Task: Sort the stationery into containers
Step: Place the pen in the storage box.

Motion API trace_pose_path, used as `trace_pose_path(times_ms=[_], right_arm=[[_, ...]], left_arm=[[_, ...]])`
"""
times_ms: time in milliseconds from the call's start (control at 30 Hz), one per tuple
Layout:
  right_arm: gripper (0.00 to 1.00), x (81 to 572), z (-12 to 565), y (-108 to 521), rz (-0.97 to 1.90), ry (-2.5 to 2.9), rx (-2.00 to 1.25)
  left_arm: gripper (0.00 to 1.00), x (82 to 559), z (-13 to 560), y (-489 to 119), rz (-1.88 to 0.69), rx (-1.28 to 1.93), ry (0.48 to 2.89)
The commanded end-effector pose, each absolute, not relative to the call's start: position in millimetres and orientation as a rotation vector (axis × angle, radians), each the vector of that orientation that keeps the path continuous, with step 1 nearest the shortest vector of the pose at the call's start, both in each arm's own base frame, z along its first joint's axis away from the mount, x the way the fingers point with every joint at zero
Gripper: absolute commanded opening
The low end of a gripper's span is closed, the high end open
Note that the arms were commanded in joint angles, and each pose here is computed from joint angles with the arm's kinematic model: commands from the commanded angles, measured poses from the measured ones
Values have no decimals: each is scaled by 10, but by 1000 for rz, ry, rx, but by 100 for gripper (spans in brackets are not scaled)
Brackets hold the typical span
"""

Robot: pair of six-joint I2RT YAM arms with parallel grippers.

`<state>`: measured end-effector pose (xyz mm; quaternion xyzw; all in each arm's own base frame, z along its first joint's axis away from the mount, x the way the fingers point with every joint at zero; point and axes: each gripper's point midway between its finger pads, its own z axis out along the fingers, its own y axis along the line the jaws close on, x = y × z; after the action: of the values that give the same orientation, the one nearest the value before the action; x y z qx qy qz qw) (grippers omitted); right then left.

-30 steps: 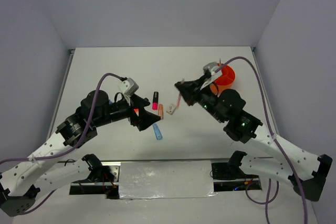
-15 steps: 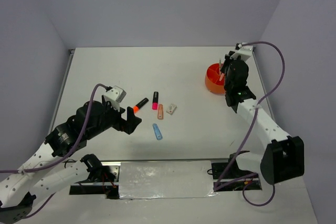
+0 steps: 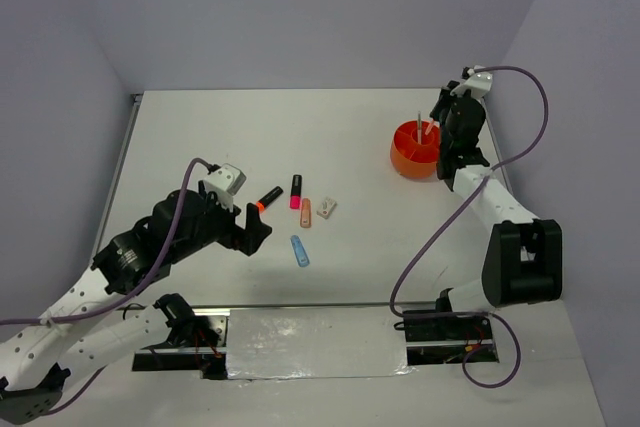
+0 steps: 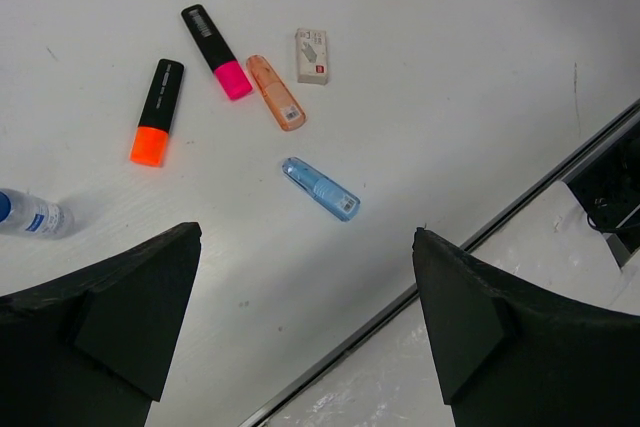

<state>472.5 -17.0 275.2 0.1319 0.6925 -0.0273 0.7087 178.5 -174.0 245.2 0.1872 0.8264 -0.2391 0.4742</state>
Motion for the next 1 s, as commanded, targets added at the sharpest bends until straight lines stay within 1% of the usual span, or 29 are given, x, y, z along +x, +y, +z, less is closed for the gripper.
trace_pose_path(times_ms=[0, 133, 167, 200, 333, 433, 467, 533, 567, 600, 767, 833, 867, 900, 933, 967], right_arm=[[0, 4874, 3182, -123, -19, 1416, 249], [0, 4986, 3028, -152, -28, 1450, 243], [6, 5000, 2991, -156, -28, 1455, 244], [8, 5023, 2899, -164, -30, 1470, 249], [11, 5044, 2707, -159, -21, 1495, 263], [18, 5031, 2608, -136, -5, 1504, 264], [26, 5023, 2583, -123, 5, 1510, 265], [36, 4966, 2553, -93, 23, 1510, 256], [51, 4933, 2601, -96, 31, 1491, 261], [57, 4899, 2539, -95, 32, 1500, 268], [66, 4807, 2551, -88, 41, 1494, 269], [70, 4752, 2637, -76, 56, 1487, 274], [75, 4702, 2791, -69, 69, 1462, 277], [76, 4671, 2852, -5, 92, 1461, 274], [99, 4618, 2855, 42, 114, 1480, 281], [100, 4514, 3033, 90, 137, 1452, 281]], left_arm=[[99, 1814, 2505, -1785, -591, 488, 1988], [99, 1812, 2495, -1790, -592, 492, 1989], [99, 1815, 2498, -1796, -594, 493, 1989], [99, 1818, 2487, -1795, -591, 493, 1992], [99, 1822, 2473, -1803, -590, 496, 1998], [99, 1818, 2469, -1810, -593, 501, 1999], [99, 1819, 2475, -1815, -595, 501, 1998], [99, 1825, 2468, -1809, -589, 499, 2000], [99, 1823, 2462, -1811, -590, 500, 2002], [99, 1824, 2458, -1812, -589, 501, 2003], [99, 1829, 2447, -1817, -586, 503, 2009], [99, 1835, 2451, -1802, -579, 494, 2008], [99, 1843, 2459, -1788, -572, 486, 2006], [99, 1855, 2450, -1773, -563, 472, 2012], [99, 1871, 2451, -1750, -549, 456, 2014], [99, 1919, 2452, -1676, -503, 416, 2019]])
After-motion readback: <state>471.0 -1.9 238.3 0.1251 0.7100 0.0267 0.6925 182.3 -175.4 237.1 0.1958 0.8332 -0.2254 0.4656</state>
